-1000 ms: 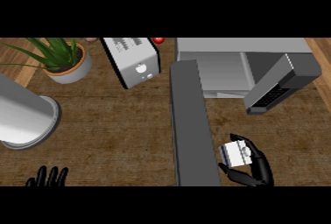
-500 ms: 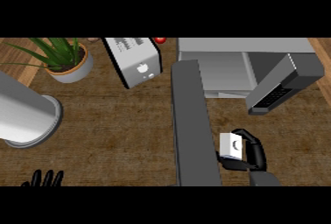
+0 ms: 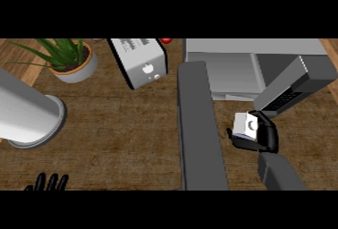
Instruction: Pick up the milk, place it into the microwave and close the microwave
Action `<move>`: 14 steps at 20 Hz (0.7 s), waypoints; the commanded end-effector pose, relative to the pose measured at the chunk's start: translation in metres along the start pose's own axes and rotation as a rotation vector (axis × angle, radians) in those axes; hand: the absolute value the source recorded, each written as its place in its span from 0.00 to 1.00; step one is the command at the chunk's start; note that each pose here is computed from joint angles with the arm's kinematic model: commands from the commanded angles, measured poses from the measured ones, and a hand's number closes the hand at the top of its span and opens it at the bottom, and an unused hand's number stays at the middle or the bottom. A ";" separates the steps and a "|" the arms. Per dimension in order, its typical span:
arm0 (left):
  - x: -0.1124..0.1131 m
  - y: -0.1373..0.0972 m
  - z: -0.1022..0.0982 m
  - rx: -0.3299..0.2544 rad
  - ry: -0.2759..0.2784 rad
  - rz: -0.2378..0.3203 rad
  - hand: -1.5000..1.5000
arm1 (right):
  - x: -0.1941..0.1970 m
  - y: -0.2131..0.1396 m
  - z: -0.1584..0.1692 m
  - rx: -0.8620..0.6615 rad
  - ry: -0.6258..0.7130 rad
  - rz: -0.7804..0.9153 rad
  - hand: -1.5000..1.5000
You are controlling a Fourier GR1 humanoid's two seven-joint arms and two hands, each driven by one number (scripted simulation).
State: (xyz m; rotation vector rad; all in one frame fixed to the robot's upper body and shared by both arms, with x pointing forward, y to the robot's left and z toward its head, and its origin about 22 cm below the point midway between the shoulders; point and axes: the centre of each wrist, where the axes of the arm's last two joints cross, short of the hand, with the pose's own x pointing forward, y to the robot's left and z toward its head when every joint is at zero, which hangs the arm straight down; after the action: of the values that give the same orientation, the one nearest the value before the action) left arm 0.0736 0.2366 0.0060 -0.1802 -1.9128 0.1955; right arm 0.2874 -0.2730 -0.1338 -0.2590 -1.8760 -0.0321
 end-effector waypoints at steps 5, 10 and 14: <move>-0.006 0.004 0.017 0.005 -0.015 -0.009 0.00 | 0.002 0.004 -0.009 -0.031 -0.096 -0.003 1.00; -0.006 -0.002 -0.012 0.017 -0.014 -0.010 0.00 | 0.007 -0.004 0.006 -0.002 -0.097 -0.004 1.00; -0.004 0.008 0.006 0.002 0.012 0.011 0.00 | 0.018 -0.006 0.018 -0.011 -0.112 -0.005 1.00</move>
State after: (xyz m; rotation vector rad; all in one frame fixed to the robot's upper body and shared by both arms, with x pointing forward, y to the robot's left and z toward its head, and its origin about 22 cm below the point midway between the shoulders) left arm 0.0674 0.2363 0.0043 -0.1801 -1.9095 0.1986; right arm 0.2809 -0.2748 -0.1236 -0.2680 -1.9473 -0.0320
